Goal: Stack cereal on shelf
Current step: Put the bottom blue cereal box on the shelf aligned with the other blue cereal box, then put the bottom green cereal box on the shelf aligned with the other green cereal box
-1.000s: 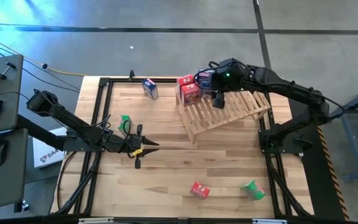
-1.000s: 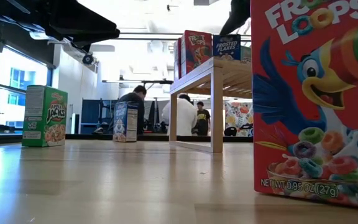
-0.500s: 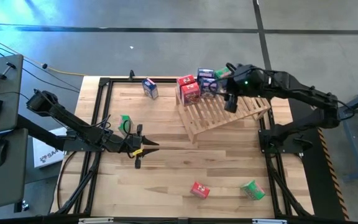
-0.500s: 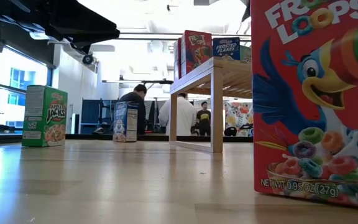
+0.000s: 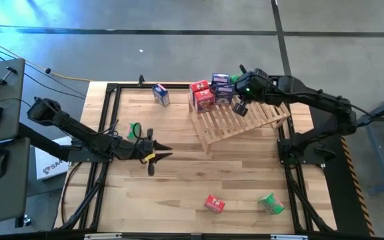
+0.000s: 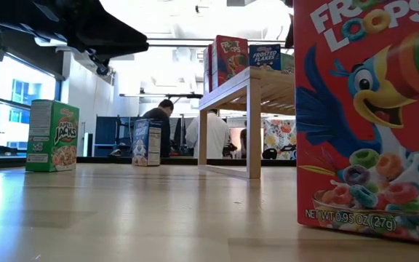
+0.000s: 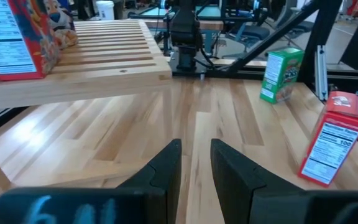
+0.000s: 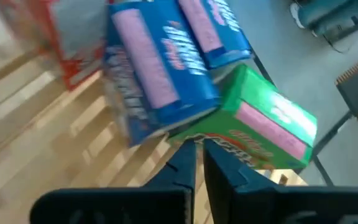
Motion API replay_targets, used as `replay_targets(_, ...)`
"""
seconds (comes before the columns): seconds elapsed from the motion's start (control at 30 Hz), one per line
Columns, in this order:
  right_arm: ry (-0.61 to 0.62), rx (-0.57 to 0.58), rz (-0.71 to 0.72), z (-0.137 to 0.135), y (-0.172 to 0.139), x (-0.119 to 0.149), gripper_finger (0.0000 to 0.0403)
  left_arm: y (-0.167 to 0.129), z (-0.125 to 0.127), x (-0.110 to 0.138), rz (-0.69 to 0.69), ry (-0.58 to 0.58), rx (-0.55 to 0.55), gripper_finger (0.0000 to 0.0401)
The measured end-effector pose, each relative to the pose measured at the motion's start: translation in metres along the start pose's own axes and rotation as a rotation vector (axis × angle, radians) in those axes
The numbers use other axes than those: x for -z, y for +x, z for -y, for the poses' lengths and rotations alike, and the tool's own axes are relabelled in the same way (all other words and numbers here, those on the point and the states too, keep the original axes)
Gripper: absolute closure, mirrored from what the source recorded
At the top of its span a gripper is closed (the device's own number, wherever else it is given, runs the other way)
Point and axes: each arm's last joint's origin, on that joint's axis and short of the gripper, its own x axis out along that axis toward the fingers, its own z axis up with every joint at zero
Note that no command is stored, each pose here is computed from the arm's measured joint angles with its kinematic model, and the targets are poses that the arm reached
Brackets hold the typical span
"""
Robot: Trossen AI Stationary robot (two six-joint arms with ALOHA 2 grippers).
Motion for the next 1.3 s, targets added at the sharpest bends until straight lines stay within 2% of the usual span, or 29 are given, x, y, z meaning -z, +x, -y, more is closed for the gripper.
replay_targets(0.17,0.029,0.011,0.031,0.004,0.002,-0.004,0.0393,0.0,0.0,0.0,0.0,-0.001,-0.002,0.0325)
replay_targets(0.43,0.018,-0.037,0.06,0.002,0.005,-0.009,0.0393,0.0,0.0,0.0,0.0,-0.001,-0.002,0.0325)
replay_targets(0.93,0.001,-0.004,0.065,0.007,0.022,-0.017,0.0394,0.0,0.0,0.0,0.003,0.005,-0.001,0.0325)
replay_targets(1.3,-0.023,0.003,0.14,0.009,-0.004,-0.018,0.0391,0.0,0.0,0.0,0.001,0.004,-0.001,0.0325)
